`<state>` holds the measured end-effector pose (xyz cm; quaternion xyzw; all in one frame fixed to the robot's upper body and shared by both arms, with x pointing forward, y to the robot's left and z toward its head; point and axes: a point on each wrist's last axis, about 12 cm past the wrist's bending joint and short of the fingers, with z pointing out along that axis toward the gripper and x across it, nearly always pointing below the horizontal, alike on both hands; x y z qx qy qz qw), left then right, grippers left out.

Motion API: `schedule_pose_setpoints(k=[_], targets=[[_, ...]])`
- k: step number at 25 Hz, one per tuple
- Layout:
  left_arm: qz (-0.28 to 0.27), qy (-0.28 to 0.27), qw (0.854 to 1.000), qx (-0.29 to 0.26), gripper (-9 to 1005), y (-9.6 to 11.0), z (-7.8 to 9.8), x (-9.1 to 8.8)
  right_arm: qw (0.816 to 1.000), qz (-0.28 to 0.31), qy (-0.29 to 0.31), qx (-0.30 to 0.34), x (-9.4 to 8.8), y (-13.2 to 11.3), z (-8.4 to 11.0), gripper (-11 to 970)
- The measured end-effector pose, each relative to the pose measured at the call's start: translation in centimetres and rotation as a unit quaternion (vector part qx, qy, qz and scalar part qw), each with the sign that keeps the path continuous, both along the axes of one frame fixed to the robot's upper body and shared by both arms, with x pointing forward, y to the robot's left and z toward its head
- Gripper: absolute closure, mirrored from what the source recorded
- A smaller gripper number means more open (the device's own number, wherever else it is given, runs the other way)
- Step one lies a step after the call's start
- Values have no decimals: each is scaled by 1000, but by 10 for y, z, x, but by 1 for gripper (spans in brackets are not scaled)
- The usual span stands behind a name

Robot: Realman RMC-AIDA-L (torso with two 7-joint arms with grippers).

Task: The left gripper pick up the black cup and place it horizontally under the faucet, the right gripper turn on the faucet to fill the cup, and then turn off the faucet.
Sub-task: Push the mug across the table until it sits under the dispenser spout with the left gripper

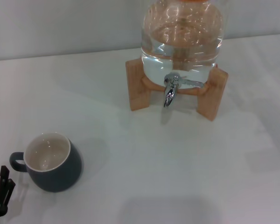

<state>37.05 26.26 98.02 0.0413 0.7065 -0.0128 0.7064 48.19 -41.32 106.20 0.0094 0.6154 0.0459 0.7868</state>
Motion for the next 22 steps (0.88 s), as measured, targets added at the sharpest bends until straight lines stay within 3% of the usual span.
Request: schedule_pose_setpoints(k=[22], targets=[[-14, 20, 1000, -3, 115, 1, -4, 13, 1000, 3, -9, -3, -1, 2, 2, 93]])
